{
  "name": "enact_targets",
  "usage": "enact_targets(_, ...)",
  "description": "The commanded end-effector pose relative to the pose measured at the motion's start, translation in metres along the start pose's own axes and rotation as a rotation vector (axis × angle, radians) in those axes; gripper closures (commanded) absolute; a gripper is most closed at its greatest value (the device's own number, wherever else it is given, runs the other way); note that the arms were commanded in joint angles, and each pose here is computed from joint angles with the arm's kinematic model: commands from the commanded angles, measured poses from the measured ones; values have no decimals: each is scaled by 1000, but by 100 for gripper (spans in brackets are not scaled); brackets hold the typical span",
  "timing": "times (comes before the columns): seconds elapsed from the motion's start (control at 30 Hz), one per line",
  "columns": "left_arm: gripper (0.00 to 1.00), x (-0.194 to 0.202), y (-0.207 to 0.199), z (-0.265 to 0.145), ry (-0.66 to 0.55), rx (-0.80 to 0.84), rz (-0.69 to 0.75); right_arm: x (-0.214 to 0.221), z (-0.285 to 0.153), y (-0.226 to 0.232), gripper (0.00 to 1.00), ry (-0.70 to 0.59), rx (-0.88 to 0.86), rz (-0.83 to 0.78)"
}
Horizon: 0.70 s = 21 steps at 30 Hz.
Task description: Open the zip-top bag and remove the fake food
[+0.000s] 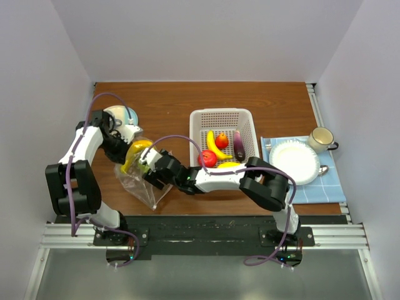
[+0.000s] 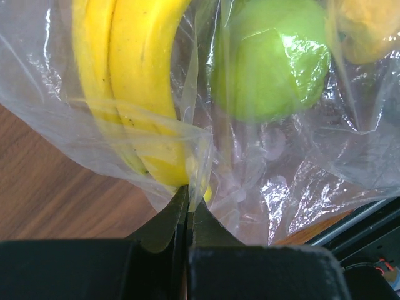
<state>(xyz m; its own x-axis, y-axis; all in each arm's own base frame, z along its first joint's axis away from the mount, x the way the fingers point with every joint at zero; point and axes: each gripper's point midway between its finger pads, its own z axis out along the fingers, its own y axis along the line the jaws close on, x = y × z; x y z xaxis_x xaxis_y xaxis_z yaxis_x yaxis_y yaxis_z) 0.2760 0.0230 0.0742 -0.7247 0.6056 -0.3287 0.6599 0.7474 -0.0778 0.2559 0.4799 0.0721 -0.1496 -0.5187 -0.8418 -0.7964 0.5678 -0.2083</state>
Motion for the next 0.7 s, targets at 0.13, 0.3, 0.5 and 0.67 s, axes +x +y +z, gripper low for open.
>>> enact_targets(0.13, 100, 36, -9, 28, 132, 64, 27, -2, 24, -6, 18, -16, 43, -19)
enact_targets(0.3, 100, 36, -8, 29, 133, 66, 28, 22, 23, -4, 25, 27, 26, 10)
enact_targets(0.5, 100, 35, -7, 28, 129, 60, 26, 16, 8, -2, 57, 22, -12, 34)
enact_targets(0.67, 100, 32, -2, 26, 123, 29, 28, -26, -40, -11, 66, -58, -43, 77)
